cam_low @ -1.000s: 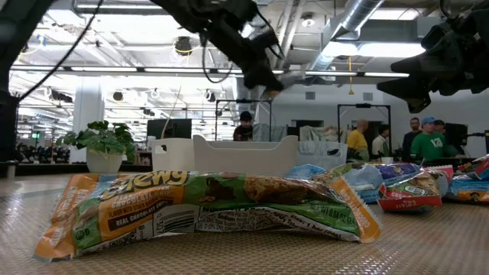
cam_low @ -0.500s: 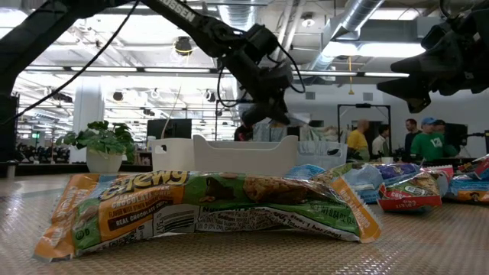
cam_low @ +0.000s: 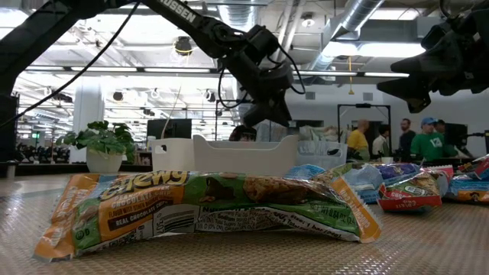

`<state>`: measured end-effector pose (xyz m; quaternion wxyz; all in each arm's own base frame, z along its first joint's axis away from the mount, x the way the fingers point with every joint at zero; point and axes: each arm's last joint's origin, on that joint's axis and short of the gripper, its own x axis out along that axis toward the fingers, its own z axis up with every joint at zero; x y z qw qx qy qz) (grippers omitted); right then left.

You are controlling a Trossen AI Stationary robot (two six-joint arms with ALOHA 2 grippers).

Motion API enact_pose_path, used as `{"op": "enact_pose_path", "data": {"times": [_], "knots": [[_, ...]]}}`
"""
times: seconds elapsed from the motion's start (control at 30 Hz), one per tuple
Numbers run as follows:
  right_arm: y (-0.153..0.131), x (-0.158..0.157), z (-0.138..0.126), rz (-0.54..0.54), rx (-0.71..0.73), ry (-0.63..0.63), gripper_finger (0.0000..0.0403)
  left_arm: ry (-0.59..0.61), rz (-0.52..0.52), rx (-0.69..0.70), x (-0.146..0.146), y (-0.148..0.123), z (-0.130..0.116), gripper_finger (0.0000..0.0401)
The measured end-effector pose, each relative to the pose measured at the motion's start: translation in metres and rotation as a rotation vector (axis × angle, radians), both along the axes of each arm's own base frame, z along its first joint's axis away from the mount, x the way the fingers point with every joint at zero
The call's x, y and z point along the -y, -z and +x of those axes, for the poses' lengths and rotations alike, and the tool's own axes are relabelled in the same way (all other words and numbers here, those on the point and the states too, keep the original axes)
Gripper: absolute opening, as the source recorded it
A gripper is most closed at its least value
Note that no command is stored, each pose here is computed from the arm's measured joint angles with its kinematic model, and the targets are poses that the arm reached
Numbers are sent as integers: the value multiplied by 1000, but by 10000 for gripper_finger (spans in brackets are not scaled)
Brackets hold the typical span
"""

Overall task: Pick and place Granola Bars by type
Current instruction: Put the yellow granola bar into the transparent bin

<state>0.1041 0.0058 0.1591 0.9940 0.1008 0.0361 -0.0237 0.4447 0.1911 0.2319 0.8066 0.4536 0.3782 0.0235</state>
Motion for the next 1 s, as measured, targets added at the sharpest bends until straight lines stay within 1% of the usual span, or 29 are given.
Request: {"op": "enact_pose_path", "data": {"times": [0.17, 0.3, 0.37, 0.5, 0.7, 0.8, 0.9, 1.0], "knots": [[0, 0, 0, 0, 0, 0, 240, -25, -4, 9, -1, 0, 0, 148], [0, 0, 0, 0, 0, 0, 240, -31, -12, 16, -1, -1, 0, 159], [0, 0, 0, 0, 0, 0, 240, -43, -34, 42, 0, -2, 1, 159], [0, 0, 0, 0, 0, 0, 240, -49, -142, 120, 4, -16, -2, 160], [0, 0, 0, 0, 0, 0, 240, 13, -322, 231, 24, -42, -4, 160], [0, 0, 0, 0, 1, 0, 240, 50, -388, 272, 35, -52, -7, 160], [0, 0, 0, 0, 0, 0, 240, 77, -396, 343, 50, -49, -16, 160], [0, 0, 0, 0, 0, 0, 240, 87, -371, 424, 66, -43, -30, 160]]}}
